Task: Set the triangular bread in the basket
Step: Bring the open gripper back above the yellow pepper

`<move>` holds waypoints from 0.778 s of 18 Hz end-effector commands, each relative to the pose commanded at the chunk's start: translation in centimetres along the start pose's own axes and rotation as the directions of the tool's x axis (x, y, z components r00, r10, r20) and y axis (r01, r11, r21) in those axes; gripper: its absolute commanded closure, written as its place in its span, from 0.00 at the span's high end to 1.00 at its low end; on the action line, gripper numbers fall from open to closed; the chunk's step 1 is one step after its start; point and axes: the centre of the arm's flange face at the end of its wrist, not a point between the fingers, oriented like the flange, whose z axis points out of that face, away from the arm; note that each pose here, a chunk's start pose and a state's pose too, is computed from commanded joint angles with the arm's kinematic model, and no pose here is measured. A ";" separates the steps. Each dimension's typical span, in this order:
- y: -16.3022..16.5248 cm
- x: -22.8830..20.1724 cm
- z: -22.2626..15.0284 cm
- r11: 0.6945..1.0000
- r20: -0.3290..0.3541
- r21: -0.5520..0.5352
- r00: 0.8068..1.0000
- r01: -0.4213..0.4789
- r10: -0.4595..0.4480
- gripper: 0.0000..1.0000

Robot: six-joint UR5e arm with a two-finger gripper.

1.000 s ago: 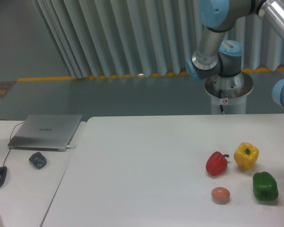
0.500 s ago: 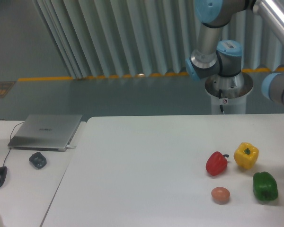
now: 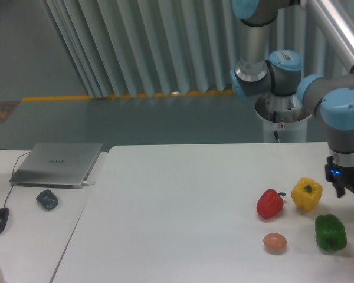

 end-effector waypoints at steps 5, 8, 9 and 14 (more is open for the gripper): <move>-0.4 1.6 -0.3 1.000 -0.031 -0.001 0.999 0.020 -0.020 1.00; -1.2 1.3 -1.3 0.992 -0.006 0.094 0.996 0.087 -0.086 1.00; -1.1 1.2 -1.7 0.991 0.018 0.098 0.995 0.091 -0.094 1.00; 0.0 1.5 -2.0 0.999 0.030 0.033 1.000 0.000 -0.001 1.00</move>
